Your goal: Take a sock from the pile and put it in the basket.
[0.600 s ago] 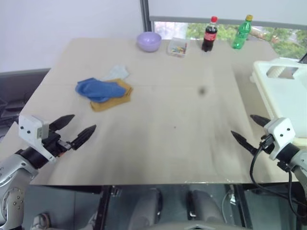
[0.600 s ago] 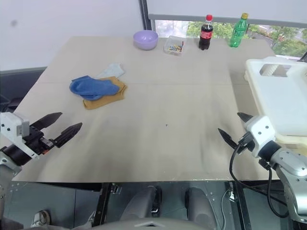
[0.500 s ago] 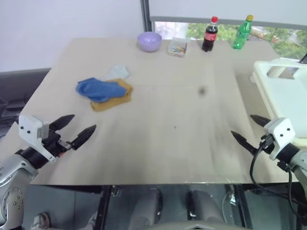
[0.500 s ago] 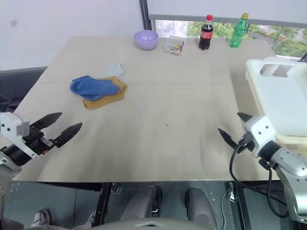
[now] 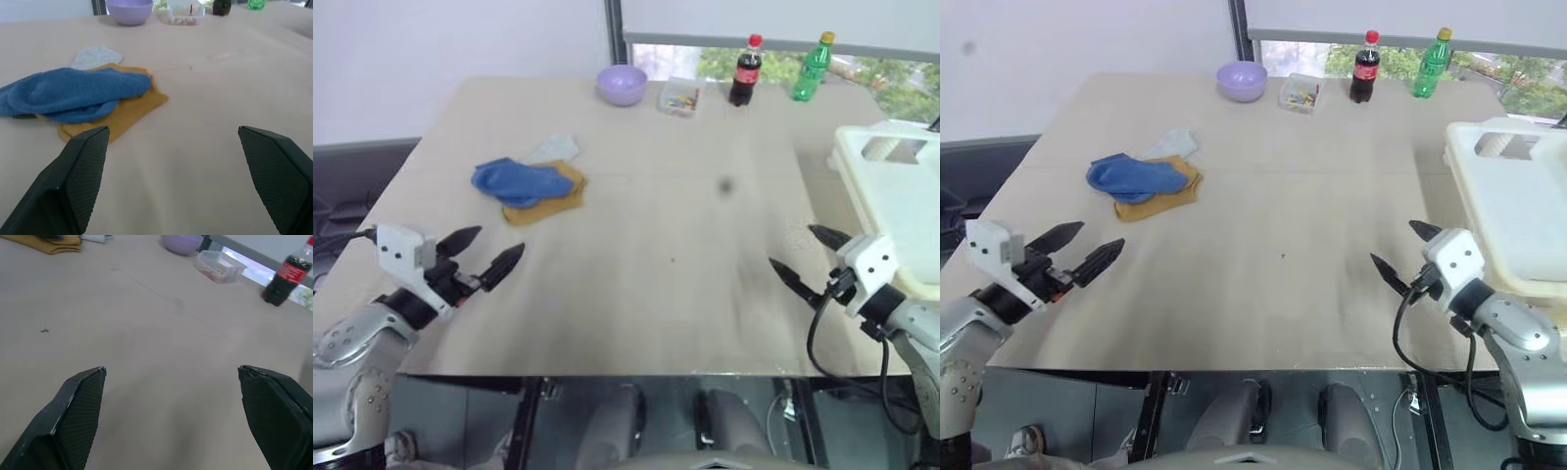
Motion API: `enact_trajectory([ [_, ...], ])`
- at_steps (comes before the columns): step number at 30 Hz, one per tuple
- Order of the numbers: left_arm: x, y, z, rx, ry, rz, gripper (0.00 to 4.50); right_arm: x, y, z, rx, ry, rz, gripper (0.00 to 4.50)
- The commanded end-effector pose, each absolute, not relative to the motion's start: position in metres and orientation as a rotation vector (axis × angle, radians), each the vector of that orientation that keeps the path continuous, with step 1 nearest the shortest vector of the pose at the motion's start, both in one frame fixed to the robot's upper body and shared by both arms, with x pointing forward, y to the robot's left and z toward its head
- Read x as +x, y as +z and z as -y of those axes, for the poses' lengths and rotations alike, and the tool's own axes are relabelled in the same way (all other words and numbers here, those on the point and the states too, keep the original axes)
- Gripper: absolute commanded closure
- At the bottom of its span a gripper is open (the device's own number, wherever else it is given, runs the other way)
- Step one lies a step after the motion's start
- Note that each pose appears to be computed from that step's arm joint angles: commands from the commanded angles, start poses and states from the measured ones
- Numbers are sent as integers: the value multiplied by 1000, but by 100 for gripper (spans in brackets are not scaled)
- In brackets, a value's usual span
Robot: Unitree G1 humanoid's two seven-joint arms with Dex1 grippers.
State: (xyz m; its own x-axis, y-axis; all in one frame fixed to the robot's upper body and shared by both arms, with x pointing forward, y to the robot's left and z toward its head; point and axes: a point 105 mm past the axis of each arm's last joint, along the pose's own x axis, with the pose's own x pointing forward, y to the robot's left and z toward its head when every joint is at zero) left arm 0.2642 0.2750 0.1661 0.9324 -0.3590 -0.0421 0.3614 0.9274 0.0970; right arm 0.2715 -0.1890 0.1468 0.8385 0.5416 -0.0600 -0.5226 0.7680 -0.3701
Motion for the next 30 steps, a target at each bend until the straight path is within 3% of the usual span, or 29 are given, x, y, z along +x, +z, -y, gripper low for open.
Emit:
enact_trajectory([
  [1, 269, 180, -276, 166, -293, 18, 0, 276, 158, 177, -389, 602, 124, 8],
  [7, 288, 174, -295, 304, -95, -102, 0, 286, 170, 134, -331, 804, 219, 8],
  [14, 335, 176, -285, 509, -137, -127, 0, 285, 175, 78, -310, 1086, 243, 8],
  [22, 400, 172, -264, 664, -157, -133, 0, 304, 181, 56, -350, 1108, 280, 8],
  [30, 428, 170, -251, 706, -198, -142, 0, 327, 181, 52, -391, 987, 290, 8],
])
